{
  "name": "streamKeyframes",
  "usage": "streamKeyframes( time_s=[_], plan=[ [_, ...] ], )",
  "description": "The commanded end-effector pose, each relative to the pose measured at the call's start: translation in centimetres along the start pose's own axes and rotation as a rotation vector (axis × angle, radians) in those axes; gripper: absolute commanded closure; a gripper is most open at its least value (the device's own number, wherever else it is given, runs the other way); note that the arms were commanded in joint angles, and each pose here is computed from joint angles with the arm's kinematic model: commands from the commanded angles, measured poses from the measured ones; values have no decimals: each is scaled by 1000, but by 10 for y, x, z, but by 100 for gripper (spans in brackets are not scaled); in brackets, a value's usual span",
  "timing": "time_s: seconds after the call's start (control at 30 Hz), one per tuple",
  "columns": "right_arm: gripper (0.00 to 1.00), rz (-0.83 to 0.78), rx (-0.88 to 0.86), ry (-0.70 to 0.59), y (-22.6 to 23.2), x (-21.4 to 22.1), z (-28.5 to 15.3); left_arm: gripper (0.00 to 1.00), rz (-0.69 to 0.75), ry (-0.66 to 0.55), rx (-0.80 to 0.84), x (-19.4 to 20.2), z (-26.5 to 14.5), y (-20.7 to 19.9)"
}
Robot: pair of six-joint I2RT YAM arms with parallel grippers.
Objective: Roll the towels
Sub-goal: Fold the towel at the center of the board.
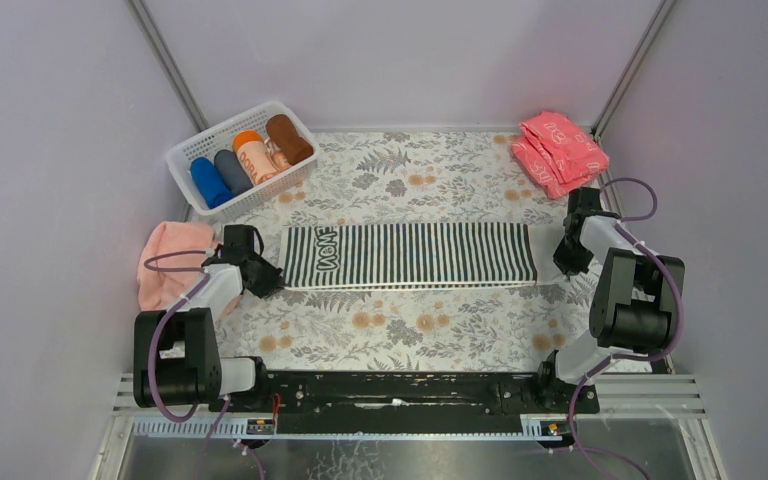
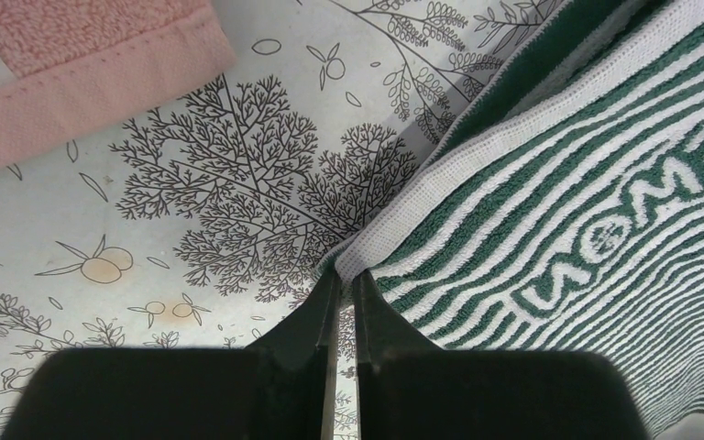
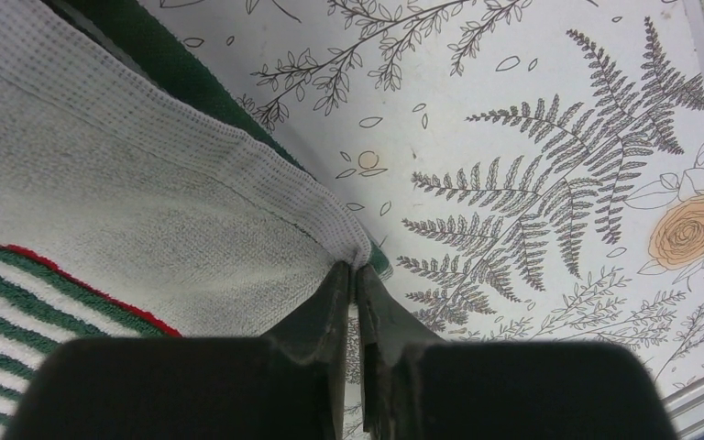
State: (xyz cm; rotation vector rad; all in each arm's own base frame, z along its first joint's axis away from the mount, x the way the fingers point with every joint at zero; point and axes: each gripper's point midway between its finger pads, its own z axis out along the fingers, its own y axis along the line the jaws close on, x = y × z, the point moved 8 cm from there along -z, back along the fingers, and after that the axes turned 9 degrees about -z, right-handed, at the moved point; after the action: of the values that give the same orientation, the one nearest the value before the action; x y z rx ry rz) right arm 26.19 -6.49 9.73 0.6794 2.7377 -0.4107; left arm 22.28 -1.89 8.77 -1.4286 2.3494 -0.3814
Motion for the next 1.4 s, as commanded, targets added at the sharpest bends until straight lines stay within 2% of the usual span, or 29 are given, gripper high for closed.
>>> streamKeyframes(
  time_s=[0.0,0.13,0.23,0.27,0.37,0.5,0.6,0.77,0.87,1.07,1.23,1.37],
  plan=[
    [85,17,14,-17,-3,-5,-4,98,-9,-63,-40,-7,6,4],
    [78,15,15,-13,-3,-6,-2,95,-8,-82,-41,-9,3,4],
    [65,17,6,-20,-2,-8,-5,90,-5,-79,-36,-8,1,3],
    [61,20,5,-26,-3,-10,-8,88,-4,-76,-33,-8,0,3],
    [52,28,-6,-59,-4,-16,-19,72,-3,-79,-24,-9,-3,1],
    [43,37,-31,-107,-6,-26,-36,67,0,-70,0,-9,-10,-4],
    [38,40,-40,-146,-9,-32,-50,58,13,-81,13,-10,-20,-7],
    [28,53,-43,-217,-15,-41,-71,53,48,-108,53,-15,-43,-16],
    [25,58,-85,-269,-15,-45,-83,52,75,-138,88,-19,-58,-24],
    [24,-7,-409,-338,18,-56,-84,49,181,-103,223,-10,-69,-68],
    [25,-45,-560,-334,38,-65,-72,48,289,-71,240,7,-44,-115],
    [25,-34,-610,-310,50,-73,-60,49,302,-50,175,10,-5,-132]
  ],
)
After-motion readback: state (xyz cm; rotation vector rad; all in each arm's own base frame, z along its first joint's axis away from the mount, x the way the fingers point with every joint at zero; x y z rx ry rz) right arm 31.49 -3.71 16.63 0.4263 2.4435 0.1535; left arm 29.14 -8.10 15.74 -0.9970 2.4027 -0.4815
